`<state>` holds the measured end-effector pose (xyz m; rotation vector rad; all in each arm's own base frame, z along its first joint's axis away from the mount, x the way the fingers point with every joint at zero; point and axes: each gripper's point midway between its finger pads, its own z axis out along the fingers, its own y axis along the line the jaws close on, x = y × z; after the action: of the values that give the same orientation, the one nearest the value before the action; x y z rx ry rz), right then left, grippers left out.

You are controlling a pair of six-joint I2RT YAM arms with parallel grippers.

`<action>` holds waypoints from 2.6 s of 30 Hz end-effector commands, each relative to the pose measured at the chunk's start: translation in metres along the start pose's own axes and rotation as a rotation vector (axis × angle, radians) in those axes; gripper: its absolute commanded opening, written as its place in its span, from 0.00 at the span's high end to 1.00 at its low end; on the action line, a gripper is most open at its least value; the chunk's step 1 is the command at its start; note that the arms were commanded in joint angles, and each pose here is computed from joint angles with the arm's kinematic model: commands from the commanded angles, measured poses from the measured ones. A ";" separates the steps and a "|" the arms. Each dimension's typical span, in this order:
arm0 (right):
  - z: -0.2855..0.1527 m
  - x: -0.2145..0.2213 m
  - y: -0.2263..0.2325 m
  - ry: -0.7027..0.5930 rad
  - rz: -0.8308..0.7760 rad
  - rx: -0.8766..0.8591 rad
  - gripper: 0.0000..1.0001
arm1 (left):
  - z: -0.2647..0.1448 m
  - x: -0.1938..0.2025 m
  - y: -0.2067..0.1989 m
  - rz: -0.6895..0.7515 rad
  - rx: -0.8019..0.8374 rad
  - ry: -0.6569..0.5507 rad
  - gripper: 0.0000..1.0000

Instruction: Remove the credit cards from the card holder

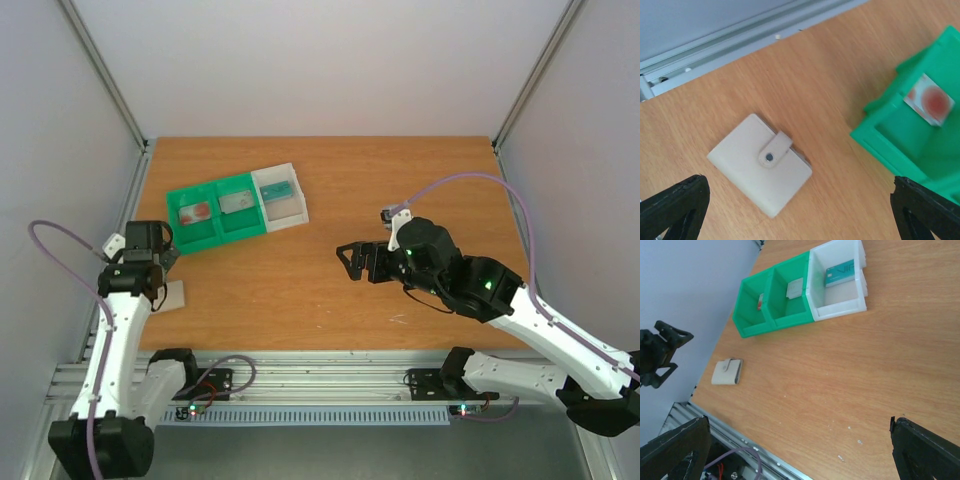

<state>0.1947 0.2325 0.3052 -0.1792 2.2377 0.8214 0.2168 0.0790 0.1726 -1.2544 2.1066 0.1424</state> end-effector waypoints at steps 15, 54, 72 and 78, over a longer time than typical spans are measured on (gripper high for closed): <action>-0.027 -0.013 0.020 -0.044 -0.042 -0.101 0.01 | 0.102 0.008 0.020 -0.382 -0.101 0.209 0.01; -0.031 -0.010 -0.010 -0.089 -0.042 0.009 0.02 | 0.093 0.094 0.006 -0.255 -0.013 0.400 0.01; -0.045 -0.022 0.007 -0.118 -0.121 -0.054 0.02 | 0.096 0.004 0.066 -0.446 -0.349 0.139 0.47; -0.044 -0.022 0.011 -0.116 -0.118 -0.075 0.01 | 0.111 0.010 0.070 -0.419 -0.400 0.171 0.48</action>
<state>0.1830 0.2072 0.3322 -0.2651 2.1206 0.7878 0.2073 0.1422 0.0642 -1.9718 1.9863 0.2227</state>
